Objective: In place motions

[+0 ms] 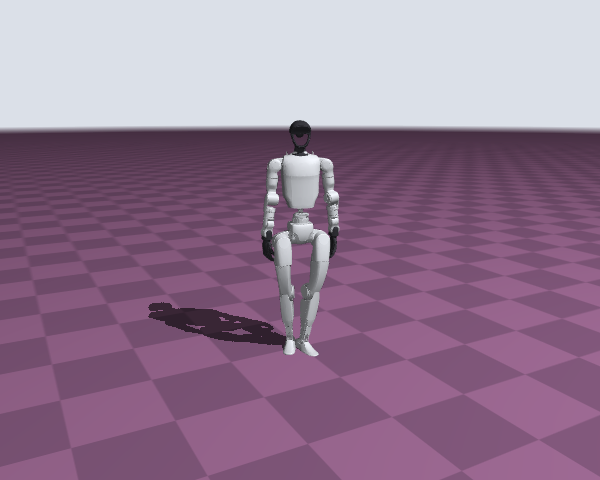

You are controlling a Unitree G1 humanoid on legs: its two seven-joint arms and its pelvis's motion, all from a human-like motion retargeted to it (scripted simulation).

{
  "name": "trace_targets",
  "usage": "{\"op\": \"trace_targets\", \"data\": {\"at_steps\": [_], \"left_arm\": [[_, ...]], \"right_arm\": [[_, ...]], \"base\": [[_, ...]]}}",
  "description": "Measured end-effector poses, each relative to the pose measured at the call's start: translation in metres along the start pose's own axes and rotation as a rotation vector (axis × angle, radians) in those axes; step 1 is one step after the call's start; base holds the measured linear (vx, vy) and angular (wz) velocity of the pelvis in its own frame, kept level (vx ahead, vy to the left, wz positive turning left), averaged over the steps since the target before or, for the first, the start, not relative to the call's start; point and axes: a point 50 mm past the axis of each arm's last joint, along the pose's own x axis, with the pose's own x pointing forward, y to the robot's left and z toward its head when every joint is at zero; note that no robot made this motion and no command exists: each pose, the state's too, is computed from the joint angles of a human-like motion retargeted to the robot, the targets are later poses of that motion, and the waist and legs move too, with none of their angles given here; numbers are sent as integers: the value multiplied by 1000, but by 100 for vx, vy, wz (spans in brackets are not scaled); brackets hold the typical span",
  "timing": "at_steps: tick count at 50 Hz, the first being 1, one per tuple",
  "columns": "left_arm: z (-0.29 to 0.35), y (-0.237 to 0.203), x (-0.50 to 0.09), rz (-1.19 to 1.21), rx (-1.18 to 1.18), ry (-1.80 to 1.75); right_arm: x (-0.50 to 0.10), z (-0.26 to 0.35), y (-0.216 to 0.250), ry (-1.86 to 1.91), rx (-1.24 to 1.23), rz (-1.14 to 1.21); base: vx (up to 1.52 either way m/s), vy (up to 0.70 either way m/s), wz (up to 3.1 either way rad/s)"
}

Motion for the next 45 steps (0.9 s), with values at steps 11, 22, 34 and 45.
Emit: {"op": "trace_targets", "data": {"at_steps": [11, 22, 34, 45], "left_arm": [[-2, 0, 0, 0, -5, 5], [-2, -1, 0, -2, -3, 5], [-2, -1, 0, -1, -5, 3], [-2, -1, 0, 0, -7, 3]], "right_arm": [[0, -1, 1, 3, -4, 1], [0, -1, 0, 4, -7, 0], [0, 0, 1, 2, -12, 1], [0, -1, 1, 6, -12, 0]], "base": [[0, 0, 0], [0, 0, 0], [0, 0, 0], [0, 0, 0]]}}
